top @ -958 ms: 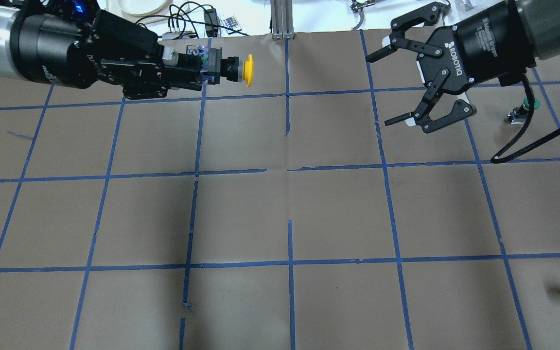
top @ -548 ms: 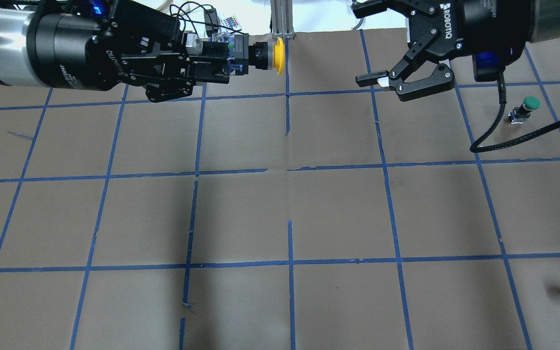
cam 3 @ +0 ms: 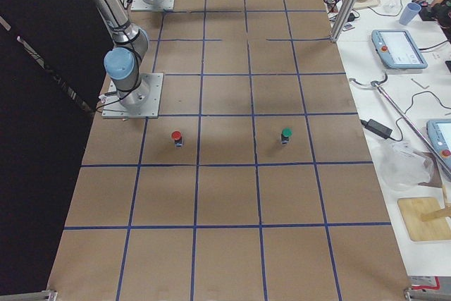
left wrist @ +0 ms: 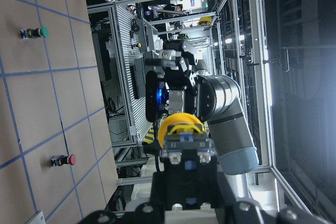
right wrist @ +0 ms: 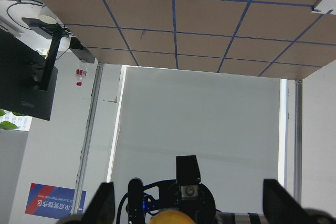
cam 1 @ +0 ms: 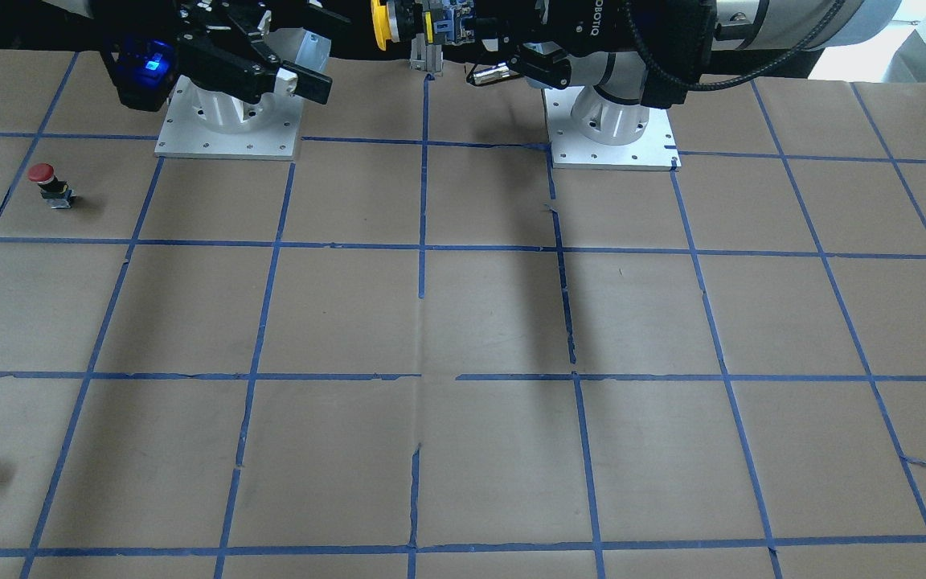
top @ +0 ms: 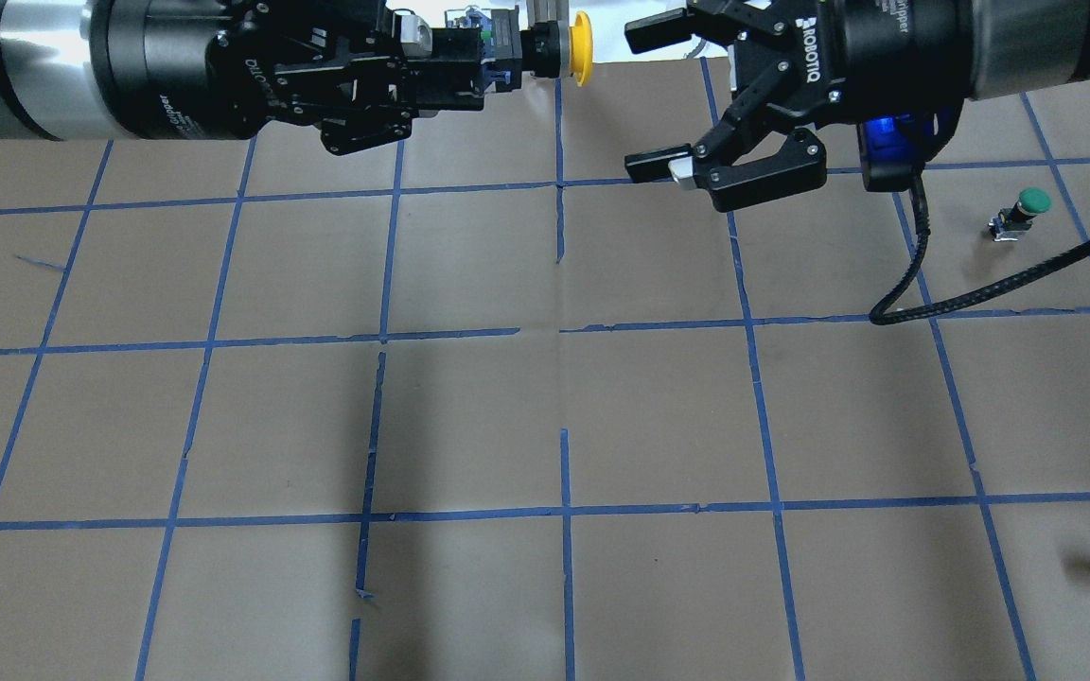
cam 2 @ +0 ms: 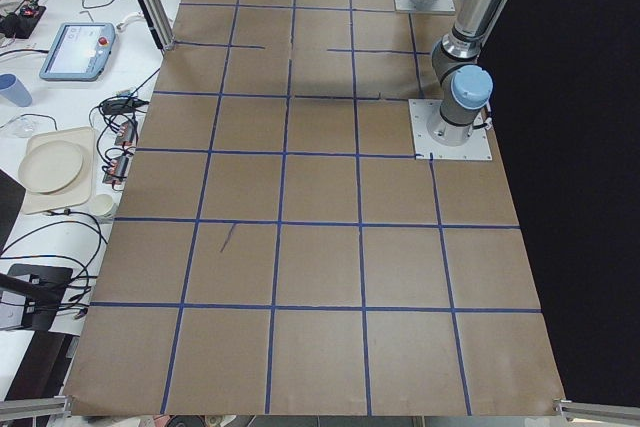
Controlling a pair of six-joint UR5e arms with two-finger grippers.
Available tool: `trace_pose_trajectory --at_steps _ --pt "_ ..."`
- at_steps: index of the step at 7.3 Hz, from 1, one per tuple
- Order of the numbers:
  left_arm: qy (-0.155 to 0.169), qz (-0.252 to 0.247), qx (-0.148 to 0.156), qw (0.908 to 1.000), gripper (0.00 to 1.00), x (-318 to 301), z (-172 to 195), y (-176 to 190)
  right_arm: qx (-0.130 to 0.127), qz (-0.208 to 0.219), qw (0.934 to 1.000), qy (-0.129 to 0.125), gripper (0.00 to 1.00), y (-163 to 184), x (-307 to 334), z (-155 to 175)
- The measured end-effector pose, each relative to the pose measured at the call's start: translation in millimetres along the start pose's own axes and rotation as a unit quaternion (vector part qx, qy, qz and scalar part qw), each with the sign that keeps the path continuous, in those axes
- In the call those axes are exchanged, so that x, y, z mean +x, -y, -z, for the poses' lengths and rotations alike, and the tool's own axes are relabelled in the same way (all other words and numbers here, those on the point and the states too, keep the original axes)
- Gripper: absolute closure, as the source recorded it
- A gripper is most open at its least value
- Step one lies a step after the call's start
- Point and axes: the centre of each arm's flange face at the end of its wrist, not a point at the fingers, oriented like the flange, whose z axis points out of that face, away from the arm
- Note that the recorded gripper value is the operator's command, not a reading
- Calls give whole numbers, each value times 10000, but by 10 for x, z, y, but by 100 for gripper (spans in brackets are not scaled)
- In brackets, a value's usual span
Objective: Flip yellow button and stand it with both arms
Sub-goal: 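Close the right gripper on the yellow button while the left gripper holds it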
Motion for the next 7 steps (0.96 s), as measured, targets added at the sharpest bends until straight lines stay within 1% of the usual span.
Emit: trace_pose_trajectory --at_steps 1,3,5,7 --pt "-31 58 60 10000 92 17 -24 22 0 20 10000 -39 0 -67 55 -35" --pt "-131 278 237 9992 92 59 -54 56 -45 50 10000 1 0 -191 79 -24" --pt "-145 289 269 9991 92 86 -55 52 -180 100 9997 93 1 -202 -2 -5" --pt "-141 293 275 9991 92 87 -46 50 -328 -36 9993 171 1 -192 -92 -2"
